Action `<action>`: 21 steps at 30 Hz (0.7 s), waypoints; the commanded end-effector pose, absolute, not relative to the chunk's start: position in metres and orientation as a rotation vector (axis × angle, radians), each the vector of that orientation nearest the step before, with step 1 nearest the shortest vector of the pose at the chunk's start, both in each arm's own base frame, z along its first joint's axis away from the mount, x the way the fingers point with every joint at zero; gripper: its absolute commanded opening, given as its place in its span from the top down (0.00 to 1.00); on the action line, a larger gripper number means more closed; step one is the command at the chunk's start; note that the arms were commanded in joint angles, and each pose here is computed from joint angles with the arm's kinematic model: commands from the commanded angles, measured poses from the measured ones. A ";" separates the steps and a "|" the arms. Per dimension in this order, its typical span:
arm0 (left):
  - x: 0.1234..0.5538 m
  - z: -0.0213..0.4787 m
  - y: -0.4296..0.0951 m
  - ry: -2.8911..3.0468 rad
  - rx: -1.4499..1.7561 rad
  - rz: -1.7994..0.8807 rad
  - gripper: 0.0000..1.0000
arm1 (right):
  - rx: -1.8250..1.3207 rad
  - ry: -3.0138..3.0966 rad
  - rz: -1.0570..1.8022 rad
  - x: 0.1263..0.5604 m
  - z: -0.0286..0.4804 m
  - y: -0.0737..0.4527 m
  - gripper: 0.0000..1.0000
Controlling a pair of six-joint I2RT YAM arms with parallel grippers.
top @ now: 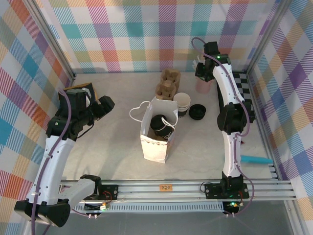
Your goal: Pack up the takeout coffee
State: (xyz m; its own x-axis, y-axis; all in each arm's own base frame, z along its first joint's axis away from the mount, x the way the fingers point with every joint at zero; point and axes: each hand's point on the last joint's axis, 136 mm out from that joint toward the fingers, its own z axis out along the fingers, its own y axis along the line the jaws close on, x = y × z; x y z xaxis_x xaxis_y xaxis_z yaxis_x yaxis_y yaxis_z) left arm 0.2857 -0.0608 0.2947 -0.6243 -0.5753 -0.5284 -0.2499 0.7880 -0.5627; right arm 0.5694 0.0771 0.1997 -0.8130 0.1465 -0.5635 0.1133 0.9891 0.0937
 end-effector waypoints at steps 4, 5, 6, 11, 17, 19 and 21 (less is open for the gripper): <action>0.278 0.296 -0.055 2.250 -0.600 -0.548 0.11 | 0.141 2.470 0.088 0.585 0.209 0.079 0.49; 0.278 0.296 -0.055 2.249 -0.599 -0.549 0.11 | 0.140 2.469 0.087 0.586 0.209 0.079 0.49; 0.277 0.297 -0.055 2.247 -0.599 -0.550 0.11 | 0.140 2.466 0.088 0.587 0.209 0.079 0.49; 0.275 0.299 -0.054 2.244 -0.596 -0.548 0.12 | 0.130 2.452 0.076 0.593 0.208 0.079 0.51; 0.273 0.300 -0.054 2.242 -0.597 -0.546 0.12 | 0.123 2.455 0.053 0.594 0.203 0.076 0.53; 0.273 0.300 -0.054 2.242 -0.595 -0.546 0.12 | 0.123 2.454 0.049 0.595 0.203 0.076 0.55; 0.272 0.300 -0.053 2.243 -0.596 -0.544 0.12 | 0.123 2.451 0.043 0.596 0.203 0.075 0.57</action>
